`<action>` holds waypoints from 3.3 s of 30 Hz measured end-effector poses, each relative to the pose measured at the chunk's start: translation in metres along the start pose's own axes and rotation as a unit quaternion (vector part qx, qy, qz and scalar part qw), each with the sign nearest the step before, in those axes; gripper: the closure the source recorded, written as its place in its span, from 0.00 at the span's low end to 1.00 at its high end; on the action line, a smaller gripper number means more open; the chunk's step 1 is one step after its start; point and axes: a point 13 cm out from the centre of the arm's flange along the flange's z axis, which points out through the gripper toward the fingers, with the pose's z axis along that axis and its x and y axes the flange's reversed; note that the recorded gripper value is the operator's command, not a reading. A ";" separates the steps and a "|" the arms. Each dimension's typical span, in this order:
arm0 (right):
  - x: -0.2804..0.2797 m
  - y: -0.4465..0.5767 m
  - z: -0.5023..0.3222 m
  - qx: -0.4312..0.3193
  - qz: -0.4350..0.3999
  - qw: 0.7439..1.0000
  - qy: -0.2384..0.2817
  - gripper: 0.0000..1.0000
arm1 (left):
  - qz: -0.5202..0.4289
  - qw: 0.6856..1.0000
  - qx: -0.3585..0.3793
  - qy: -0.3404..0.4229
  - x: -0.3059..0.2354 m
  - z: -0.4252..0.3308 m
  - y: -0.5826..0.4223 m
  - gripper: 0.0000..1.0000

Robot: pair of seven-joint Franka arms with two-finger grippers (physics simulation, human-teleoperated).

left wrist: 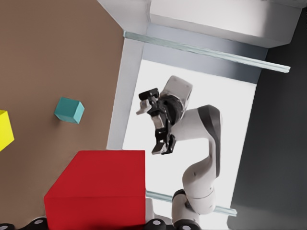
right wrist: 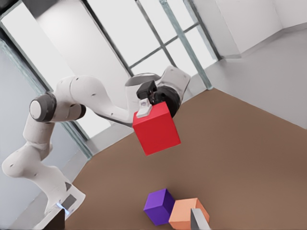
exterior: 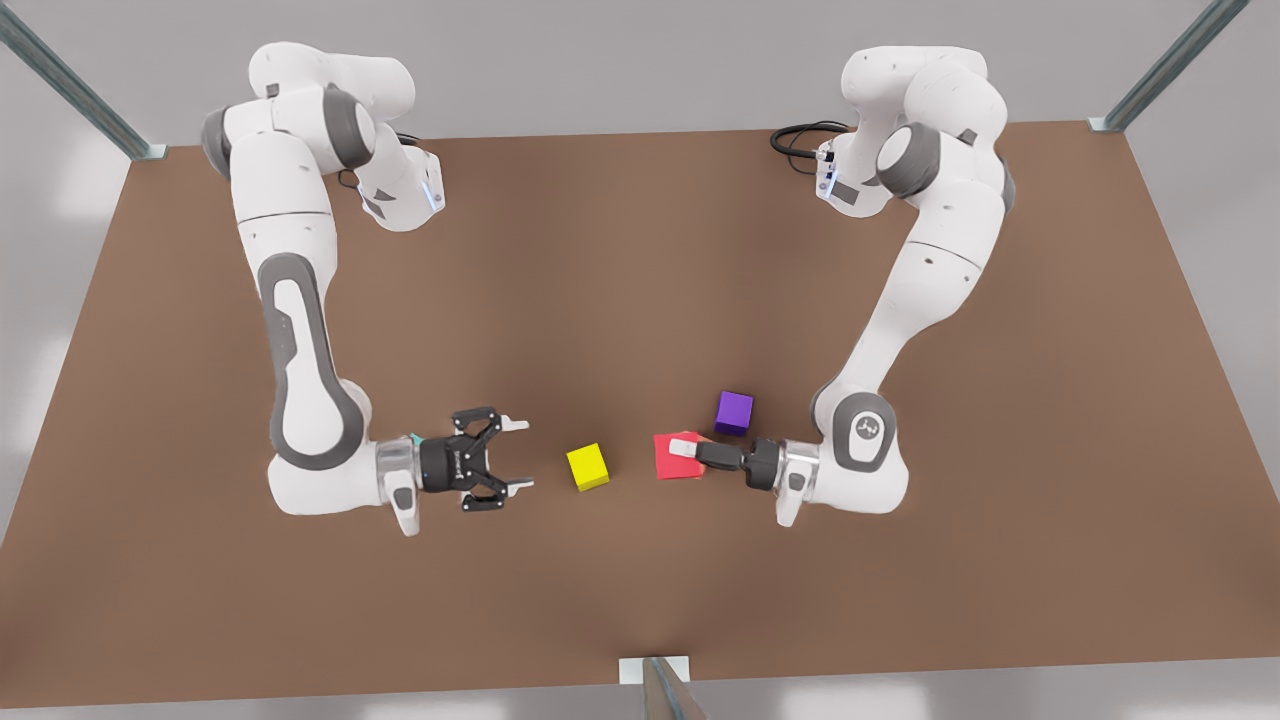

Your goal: Pick up red wooden cube and pass to hand red wooden cube and place in blue wooden cube

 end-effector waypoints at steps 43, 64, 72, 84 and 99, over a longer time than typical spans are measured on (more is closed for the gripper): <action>-0.007 -0.019 0.107 0.059 -0.346 0.932 -0.087 0.00 | -0.108 0.994 0.009 -0.010 0.001 0.053 0.007 0.35; -0.012 -0.027 0.120 0.080 -0.359 0.926 -0.089 0.00 | -0.059 0.998 -0.008 -0.008 0.002 0.052 0.013 0.35; -0.007 -0.029 0.127 0.088 -0.350 0.929 -0.083 0.00 | -0.051 0.999 -0.008 -0.009 0.001 0.048 0.013 0.35; -0.005 -0.029 0.129 0.088 -0.342 0.932 -0.083 0.00 | -0.043 0.999 -0.007 -0.009 0.000 0.043 0.015 0.36; -0.009 -0.021 0.136 0.078 -0.339 0.933 -0.089 0.00 | -0.034 0.999 -0.010 -0.009 -0.002 0.030 0.013 0.36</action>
